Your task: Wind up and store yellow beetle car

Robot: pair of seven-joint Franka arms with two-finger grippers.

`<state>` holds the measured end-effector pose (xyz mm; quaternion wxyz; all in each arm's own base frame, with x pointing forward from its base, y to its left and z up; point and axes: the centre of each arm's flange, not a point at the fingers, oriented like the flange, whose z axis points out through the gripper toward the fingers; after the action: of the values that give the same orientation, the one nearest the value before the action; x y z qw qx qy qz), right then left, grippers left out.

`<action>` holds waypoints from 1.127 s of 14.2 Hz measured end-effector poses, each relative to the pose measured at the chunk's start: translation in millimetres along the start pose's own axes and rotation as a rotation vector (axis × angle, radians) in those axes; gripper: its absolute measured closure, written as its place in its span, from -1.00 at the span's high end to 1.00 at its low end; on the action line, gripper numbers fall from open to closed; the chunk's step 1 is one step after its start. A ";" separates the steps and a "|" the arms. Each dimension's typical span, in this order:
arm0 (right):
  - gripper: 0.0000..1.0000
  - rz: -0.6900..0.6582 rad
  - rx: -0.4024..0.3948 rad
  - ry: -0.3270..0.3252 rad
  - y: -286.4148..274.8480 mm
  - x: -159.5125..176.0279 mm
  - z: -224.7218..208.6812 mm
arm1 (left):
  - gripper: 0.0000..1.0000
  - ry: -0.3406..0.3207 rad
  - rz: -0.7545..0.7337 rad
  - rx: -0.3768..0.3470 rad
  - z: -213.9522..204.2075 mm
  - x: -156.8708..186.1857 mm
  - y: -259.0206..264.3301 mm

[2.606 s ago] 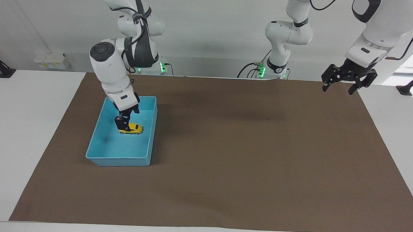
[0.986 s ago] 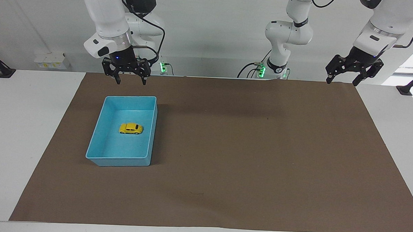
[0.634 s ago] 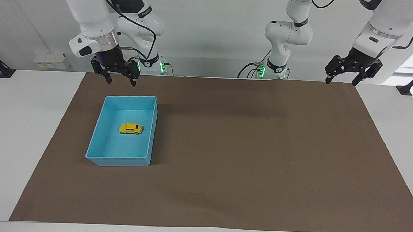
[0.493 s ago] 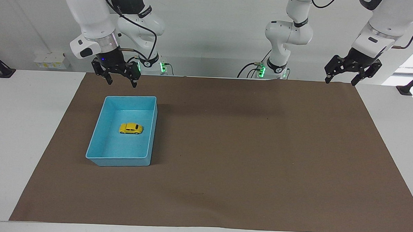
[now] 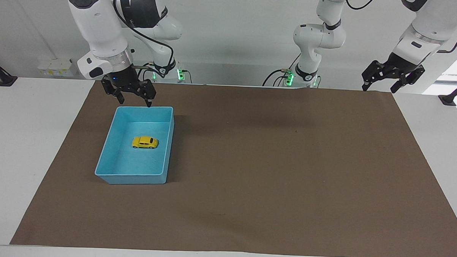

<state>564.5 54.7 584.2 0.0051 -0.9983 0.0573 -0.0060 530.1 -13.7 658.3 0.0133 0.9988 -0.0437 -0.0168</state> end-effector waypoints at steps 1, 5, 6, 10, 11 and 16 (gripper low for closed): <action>1.00 -0.014 -0.019 0.011 -2.7 -0.2 -3.8 | 1.00 0.000 0.000 0.000 0.0 -0.1 -0.1; 1.00 -0.029 -0.032 0.034 -12.5 -1.2 -13.0 | 1.00 -0.001 0.004 0.000 0.1 0.0 2.1; 1.00 -0.018 -0.031 0.042 -9.7 -0.1 -17.0 | 1.00 -0.001 0.006 0.000 0.1 0.1 3.1; 1.00 0.020 0.011 0.071 -6.9 2.0 -35.9 | 1.00 -0.001 0.007 0.000 0.2 0.1 3.8; 1.00 0.023 0.015 0.072 -7.2 2.0 -36.5 | 1.00 -0.001 0.006 0.000 0.2 0.1 3.4; 1.00 0.035 0.023 0.069 -3.4 3.0 -36.2 | 1.00 -0.004 0.004 0.000 0.4 -0.3 2.3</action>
<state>567.4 57.4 620.5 0.0148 -0.9962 0.0747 -0.0412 529.6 -16.0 657.9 0.0132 0.9987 -0.0458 -0.0188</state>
